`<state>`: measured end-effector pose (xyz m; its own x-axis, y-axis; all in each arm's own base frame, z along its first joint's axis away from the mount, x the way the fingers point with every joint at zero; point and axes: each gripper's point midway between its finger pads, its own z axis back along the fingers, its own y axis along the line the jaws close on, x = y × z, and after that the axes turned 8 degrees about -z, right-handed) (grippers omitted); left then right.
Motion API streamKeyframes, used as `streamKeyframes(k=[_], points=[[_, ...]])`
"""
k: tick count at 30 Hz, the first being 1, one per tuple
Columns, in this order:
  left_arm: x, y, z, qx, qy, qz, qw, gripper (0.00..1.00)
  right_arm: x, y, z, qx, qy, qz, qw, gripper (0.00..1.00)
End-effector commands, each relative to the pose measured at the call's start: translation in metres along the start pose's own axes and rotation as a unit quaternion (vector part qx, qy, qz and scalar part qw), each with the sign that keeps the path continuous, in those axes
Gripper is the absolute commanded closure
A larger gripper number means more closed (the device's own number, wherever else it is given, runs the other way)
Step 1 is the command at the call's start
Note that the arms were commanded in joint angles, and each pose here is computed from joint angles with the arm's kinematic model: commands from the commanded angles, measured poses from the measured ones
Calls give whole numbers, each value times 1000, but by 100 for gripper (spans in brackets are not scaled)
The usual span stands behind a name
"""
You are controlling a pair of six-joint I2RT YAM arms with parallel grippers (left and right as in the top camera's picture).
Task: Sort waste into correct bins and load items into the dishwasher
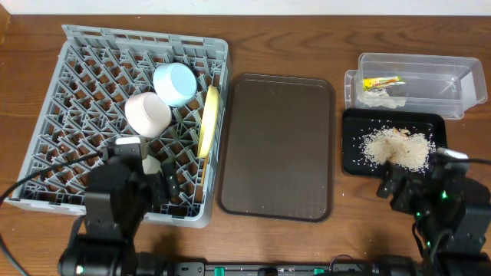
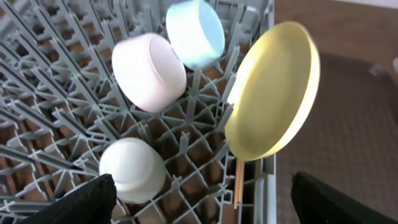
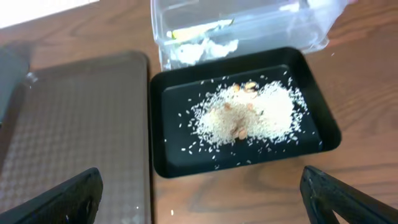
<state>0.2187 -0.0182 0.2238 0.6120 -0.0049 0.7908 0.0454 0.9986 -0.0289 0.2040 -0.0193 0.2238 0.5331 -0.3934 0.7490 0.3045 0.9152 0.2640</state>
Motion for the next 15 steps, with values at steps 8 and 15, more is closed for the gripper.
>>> streamKeyframes(k=[8, 15], points=[[-1, 0, 3, 2, -8, -6, 1000, 10, -1, -4, 0, -10, -5, -4, 1000, 1], [-1, 0, 3, 2, -8, -6, 1000, 10, -1, -4, 0, -10, -5, -4, 1000, 1]])
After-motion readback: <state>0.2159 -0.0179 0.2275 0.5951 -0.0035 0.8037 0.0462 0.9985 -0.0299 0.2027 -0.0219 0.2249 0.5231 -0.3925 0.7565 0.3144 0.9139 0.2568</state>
